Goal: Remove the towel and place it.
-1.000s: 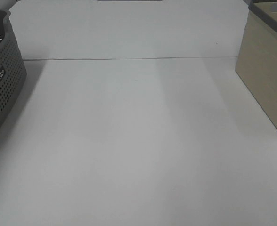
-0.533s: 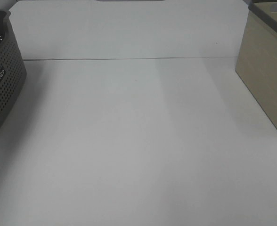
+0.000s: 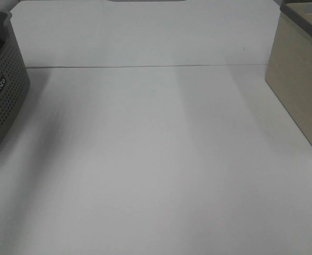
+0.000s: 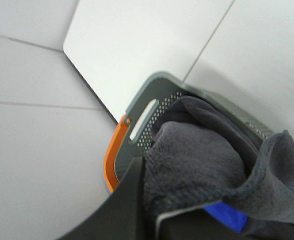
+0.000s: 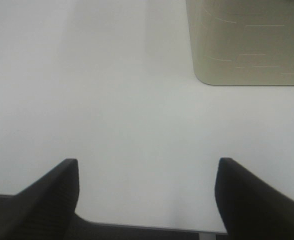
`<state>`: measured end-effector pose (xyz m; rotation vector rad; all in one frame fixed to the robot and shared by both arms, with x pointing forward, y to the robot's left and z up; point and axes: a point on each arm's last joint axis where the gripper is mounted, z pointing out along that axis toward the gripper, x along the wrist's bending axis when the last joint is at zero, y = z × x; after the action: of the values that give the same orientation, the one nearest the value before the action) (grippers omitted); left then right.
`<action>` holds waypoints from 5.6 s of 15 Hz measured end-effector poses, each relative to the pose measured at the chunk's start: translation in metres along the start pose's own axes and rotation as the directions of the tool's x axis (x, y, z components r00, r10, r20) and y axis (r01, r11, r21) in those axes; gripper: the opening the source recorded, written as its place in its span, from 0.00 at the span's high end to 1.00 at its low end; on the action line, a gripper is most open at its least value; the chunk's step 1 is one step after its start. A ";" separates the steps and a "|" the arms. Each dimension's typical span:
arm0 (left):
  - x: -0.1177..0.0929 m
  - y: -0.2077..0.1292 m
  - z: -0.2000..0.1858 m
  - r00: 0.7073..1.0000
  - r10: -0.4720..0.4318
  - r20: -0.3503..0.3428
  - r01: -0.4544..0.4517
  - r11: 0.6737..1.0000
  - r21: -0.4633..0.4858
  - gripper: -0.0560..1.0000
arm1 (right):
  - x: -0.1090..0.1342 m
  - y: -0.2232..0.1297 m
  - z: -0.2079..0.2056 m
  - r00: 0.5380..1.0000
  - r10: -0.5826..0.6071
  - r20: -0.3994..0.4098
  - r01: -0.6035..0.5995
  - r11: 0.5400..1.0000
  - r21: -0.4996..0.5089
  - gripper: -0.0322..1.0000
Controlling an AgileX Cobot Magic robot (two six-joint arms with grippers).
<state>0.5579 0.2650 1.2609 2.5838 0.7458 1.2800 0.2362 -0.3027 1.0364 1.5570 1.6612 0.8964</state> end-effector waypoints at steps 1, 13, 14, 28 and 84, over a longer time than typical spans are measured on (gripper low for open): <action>-0.007 0.012 -0.016 1.000 0.021 -0.006 -0.021 0.998 -0.058 0.95 | 0.000 0.000 0.000 1.000 0.000 0.000 0.000 1.000 0.000 0.25; -0.109 0.105 -0.091 0.925 0.376 0.059 -0.326 0.862 -0.388 0.95 | 0.044 0.067 0.050 0.867 -0.231 -0.442 0.196 0.973 -0.123 0.25; -0.111 0.106 -0.093 0.922 0.382 0.059 -0.330 0.857 -0.395 0.95 | 0.051 0.076 0.063 0.815 -0.283 -0.505 0.236 0.959 -0.158 0.25; -0.138 0.119 -0.113 0.888 0.450 0.097 -0.349 0.795 -0.495 0.95 | 0.160 0.127 0.188 0.301 -0.430 -0.851 0.366 0.876 -0.313 0.25; -0.032 0.133 -0.015 0.969 -0.233 -0.078 0.095 0.649 -0.755 0.95 | 0.136 0.398 0.126 0.867 -0.494 0.070 0.469 0.759 -0.452 0.95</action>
<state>0.5782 0.1334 1.2945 1.7095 0.3363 1.3740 0.5468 -0.1441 1.3035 0.7354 1.6240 0.9567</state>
